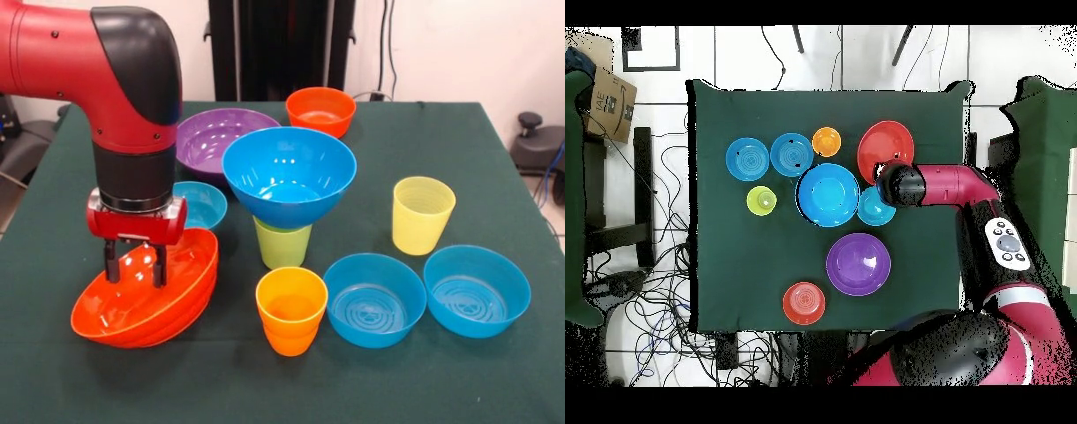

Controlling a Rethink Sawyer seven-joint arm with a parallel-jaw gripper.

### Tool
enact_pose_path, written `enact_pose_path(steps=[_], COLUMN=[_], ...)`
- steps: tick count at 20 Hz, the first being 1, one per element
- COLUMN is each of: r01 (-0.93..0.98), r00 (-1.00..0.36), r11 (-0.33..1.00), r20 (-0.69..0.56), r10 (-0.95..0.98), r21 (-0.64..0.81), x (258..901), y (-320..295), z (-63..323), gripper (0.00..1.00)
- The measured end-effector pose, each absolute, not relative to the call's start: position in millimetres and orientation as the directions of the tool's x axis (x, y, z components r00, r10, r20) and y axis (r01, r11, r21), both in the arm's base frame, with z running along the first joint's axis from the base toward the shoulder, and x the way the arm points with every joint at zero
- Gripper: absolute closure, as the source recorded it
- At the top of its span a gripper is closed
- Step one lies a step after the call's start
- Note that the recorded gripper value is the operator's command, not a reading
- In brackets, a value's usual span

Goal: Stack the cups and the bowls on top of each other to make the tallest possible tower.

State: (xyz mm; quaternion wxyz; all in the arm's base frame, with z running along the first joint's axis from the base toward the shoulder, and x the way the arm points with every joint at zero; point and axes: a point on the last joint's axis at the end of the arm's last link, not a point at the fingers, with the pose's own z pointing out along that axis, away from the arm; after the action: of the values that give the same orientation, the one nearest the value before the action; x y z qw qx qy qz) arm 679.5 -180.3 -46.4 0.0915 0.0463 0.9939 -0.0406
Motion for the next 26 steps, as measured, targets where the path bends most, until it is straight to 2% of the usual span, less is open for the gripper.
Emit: enact_pose_path(steps=[11,26], r01=[0.146,0.194], r00=[-0.977,-0.980], r11=[0.988,0.980], r20=[-0.160,-0.043], r10=[0.138,0.193], r21=[-0.040,-0.046], x=[682.6,685.1], y=[-178.1,-186.1], z=[-39.9,-11.1], gripper=[0.00,0.00])
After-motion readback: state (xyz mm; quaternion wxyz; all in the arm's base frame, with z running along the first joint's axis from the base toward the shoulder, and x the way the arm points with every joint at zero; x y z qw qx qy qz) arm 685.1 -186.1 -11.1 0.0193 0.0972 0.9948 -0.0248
